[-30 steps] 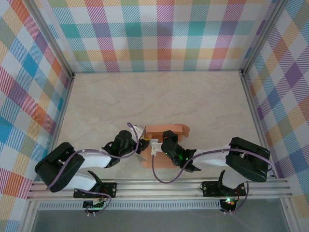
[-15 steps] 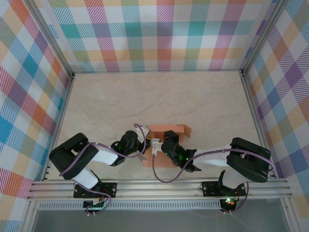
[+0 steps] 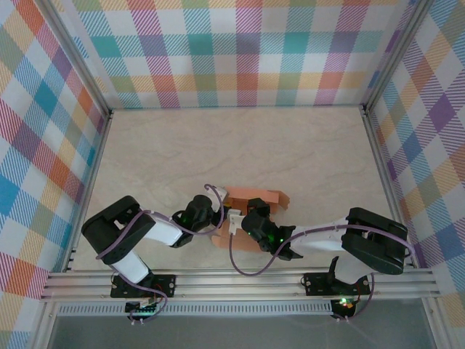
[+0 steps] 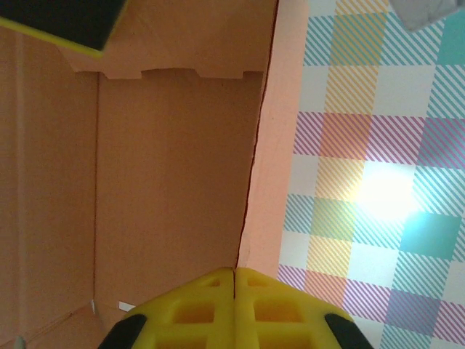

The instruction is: Fold the paper box

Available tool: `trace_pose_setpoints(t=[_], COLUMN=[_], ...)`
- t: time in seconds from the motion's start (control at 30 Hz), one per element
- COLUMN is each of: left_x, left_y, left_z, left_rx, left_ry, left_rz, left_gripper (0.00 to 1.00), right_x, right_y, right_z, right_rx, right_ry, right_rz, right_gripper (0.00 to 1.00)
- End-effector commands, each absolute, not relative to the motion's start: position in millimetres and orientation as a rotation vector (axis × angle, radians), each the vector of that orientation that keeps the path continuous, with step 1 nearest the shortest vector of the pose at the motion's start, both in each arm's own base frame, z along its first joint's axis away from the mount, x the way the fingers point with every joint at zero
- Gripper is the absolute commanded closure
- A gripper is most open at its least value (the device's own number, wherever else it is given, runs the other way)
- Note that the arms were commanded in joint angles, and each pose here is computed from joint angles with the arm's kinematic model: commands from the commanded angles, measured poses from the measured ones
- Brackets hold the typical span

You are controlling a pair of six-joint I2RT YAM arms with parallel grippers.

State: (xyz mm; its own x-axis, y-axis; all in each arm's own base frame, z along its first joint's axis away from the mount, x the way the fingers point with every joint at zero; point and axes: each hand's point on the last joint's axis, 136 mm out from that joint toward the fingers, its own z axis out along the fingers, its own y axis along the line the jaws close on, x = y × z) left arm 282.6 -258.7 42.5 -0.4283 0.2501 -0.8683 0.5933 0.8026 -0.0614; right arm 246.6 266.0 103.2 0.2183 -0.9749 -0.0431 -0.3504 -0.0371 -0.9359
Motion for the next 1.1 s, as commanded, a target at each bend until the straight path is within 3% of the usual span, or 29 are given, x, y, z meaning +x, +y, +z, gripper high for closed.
trace_pose_setpoints(t=[0.0,0.33,0.6,0.77,0.9,1.07], left_x=[290.8,293.1,298.1,295.9,296.9,300.1], left_y=[-277.6,-283.1,-282.7,-281.5,-278.5,-277.8], left_z=[66.3,71.3,68.5,63.7,63.5,66.1], left_rx=[0.585,0.559,0.519,0.541,0.533,0.514], left_ry=[1.944,1.952,1.985,1.999,2.015,2.053], left_rz=[-0.498,-0.513,-0.501,-0.491,-0.505,-0.562], left_gripper=[0.72,1.0,1.0,1.0,1.0,1.0], right_x=[236.7,236.0,235.4,233.4,226.6,221.9], right_y=[272.4,278.0,283.4,281.3,273.9,262.4], right_z=[89.9,88.6,90.2,101.1,114.2,134.1], right_rx=[-1.62,-1.611,-1.594,-1.544,-1.505,-1.424], right_ry=[1.292,1.311,1.336,1.379,1.446,1.527], right_rz=[-0.786,-0.77,-0.744,-0.692,-0.607,-0.537], right_gripper=[1.0,1.0,0.99,0.69,0.38,0.26])
